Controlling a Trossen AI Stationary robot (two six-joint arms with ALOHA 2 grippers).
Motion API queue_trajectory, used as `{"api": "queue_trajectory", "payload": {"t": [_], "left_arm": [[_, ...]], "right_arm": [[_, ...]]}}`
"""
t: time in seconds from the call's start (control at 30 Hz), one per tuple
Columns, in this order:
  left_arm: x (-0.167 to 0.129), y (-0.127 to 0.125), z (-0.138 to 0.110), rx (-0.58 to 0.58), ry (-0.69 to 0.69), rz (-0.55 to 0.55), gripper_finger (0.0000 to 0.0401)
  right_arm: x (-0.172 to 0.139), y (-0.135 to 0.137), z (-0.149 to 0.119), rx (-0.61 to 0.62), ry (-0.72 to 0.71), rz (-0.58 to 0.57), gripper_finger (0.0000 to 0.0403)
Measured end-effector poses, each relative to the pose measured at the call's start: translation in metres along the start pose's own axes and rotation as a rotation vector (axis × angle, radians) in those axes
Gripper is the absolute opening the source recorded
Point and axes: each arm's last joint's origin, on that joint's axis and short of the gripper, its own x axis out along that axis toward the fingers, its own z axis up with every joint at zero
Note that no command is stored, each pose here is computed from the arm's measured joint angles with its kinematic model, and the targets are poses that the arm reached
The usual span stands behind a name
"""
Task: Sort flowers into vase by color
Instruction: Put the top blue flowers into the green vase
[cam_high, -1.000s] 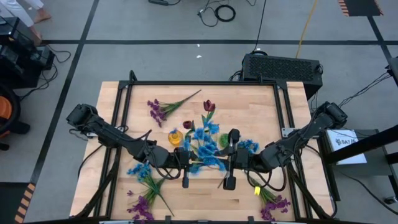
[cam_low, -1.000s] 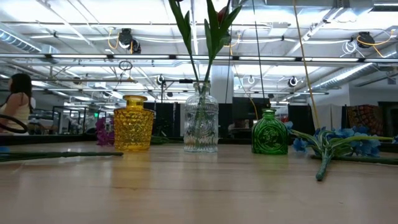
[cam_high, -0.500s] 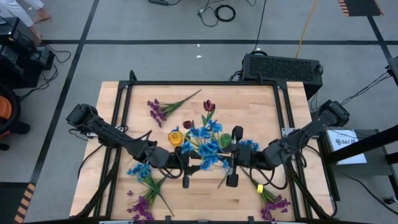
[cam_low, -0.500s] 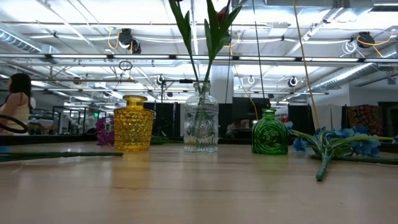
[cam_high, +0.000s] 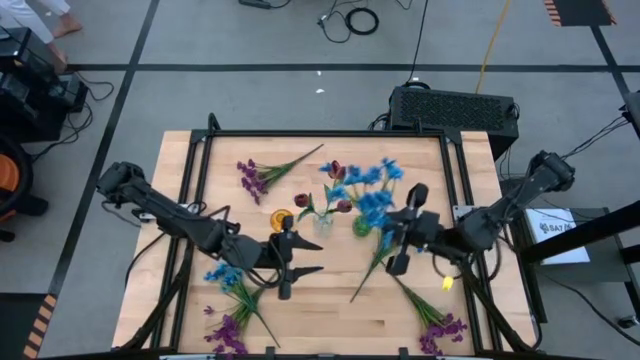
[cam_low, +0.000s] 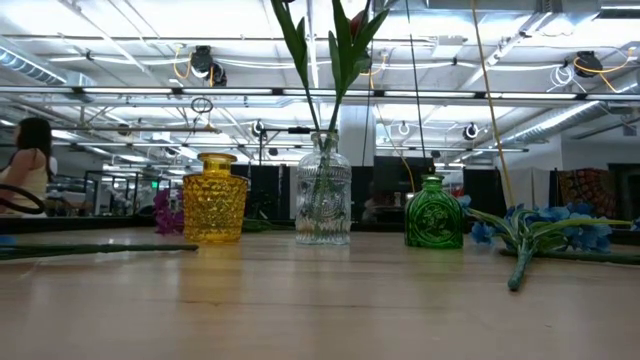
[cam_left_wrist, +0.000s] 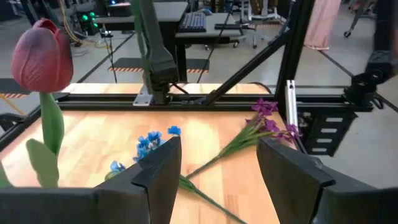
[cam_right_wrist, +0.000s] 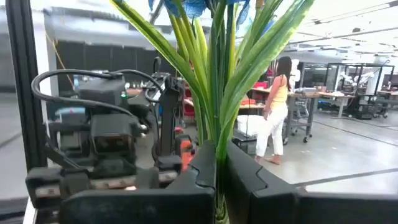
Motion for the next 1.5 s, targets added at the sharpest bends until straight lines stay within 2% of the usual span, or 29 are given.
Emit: {"api": "queue_trajectory", "payload": {"t": [0.27,0.43,0.57,0.83,1.17,1.5], "left_arm": [[-0.017,0.001,0.005,0.018,0.035,-0.010,0.0216],[-0.019,0.002,0.005,0.024,0.045,0.001,0.0216],[-0.019,0.004,0.004,0.030,0.054,0.031,0.0216],[-0.018,0.006,0.003,0.038,0.069,0.043,0.0216],[-0.018,0.006,0.002,0.039,0.069,0.043,0.0216],[-0.018,0.006,0.003,0.037,0.066,0.043,0.0216]], "right_arm": [[-0.015,-0.046,-0.031,0.058,-0.005,-0.076,0.0000],[-0.009,-0.063,-0.055,0.067,0.030,-0.144,0.0000],[-0.002,-0.073,-0.065,0.128,0.035,-0.134,0.0000],[-0.001,-0.084,-0.090,0.190,0.076,-0.143,0.0000],[0.005,-0.090,-0.111,0.172,0.189,-0.131,0.0000],[0.022,-0.092,-0.129,0.145,0.213,-0.187,0.0003]]}}
